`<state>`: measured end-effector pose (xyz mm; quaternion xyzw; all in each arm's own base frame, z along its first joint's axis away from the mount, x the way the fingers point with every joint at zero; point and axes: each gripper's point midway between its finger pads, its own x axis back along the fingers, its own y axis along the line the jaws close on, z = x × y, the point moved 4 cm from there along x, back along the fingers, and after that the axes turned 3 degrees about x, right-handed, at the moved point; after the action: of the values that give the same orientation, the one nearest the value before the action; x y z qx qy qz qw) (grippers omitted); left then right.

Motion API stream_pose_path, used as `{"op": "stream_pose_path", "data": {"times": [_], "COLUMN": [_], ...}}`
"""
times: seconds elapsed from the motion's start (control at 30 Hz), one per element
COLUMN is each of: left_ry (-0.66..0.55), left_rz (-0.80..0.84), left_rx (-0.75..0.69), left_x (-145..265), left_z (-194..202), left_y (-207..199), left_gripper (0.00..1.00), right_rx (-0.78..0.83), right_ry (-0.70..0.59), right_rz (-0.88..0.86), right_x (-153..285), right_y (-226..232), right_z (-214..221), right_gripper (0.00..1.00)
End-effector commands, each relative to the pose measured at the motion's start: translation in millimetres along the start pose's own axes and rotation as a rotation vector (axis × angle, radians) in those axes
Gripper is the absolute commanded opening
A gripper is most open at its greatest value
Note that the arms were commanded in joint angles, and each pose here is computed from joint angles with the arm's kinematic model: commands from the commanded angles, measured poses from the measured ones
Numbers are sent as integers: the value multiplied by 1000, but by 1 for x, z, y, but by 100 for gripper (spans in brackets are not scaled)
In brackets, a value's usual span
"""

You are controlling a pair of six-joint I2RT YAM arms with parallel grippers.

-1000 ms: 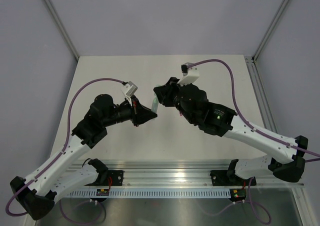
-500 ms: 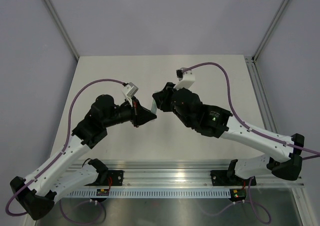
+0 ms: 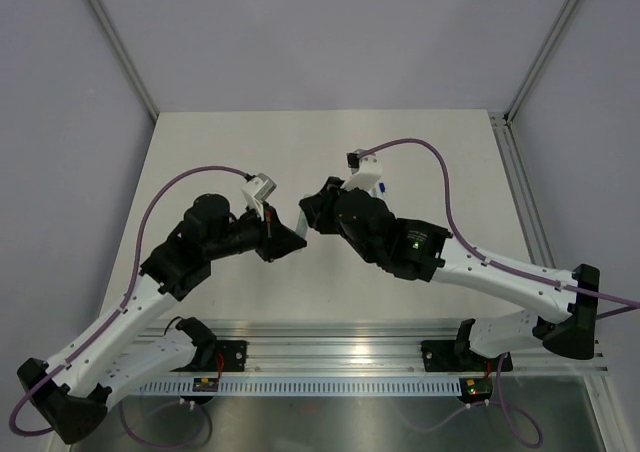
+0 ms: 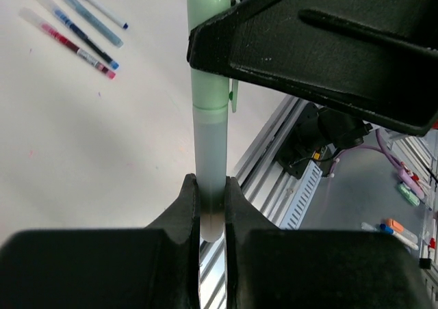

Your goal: Insert the pens into the pen caps

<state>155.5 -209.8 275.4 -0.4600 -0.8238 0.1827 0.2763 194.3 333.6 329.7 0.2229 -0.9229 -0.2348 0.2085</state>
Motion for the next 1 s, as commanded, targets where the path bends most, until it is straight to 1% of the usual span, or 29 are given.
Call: {"op": "stream_pose_path", "data": {"times": [0.0, 0.13, 0.17, 0.23, 0.27, 0.33, 0.37, 0.47, 0.57, 0.67, 0.7, 0.8, 0.83, 0.93, 0.97], "left_ry": [-239, -243, -245, -244, -244, -246, -245, -250, -242, -245, -236, -191, -174, -138, -125], "left_rz": [67, 69, 68, 71, 73, 71, 68, 65, 64, 62, 72, 107, 112, 142, 141], "left_rx": [-136, -141, -140, -142, -142, -143, -143, -143, -139, -139, -138, -131, -124, -116, -110], "left_x": [8, 9, 10, 10, 10, 10, 10, 10, 9, 9, 9, 3, -1, -4, -6], "left_z": [-52, -52, -53, -53, -53, -53, -52, -53, -52, -53, -52, -47, -46, -43, -41], "left_y": [-23, -24, -24, -24, -25, -24, -24, -24, -23, -23, -24, -26, -25, -28, -27], "left_gripper": [0, 0, 0, 0, 0, 0, 0, 0, 0, 0, 0, 0, 0, 15, 20], "right_rx": [32, 40, 52, 41, 55, 17, 22, 22, 27, 28, 46, 55, 34, 25, 6], "right_ry": [238, 300, 330, 351, 381, 395, 415, 435, 440, 404, 373, 308, 273, 230, 195], "right_rz": [-89, -89, -87, -91, -78, -93, -84, -89, -93, -97, -79, -53, -40, -33, 1], "right_x": [12, 17, 21, 24, 27, 28, 27, 28, 27, 27, 26, 22, 15, 4, -9], "right_y": [7, 4, 1, 2, -5, -3, -9, -4, 2, 8, 5, 2, -1, -10, -23], "right_z": [67, 100, 116, 132, 149, 163, 176, 192, 199, 188, 182, 153, 134, 102, 85], "right_gripper": [0, 0, 0, 0, 0, 0, 0, 0, 0, 0, 0, 0, 0, 0, 0]}}
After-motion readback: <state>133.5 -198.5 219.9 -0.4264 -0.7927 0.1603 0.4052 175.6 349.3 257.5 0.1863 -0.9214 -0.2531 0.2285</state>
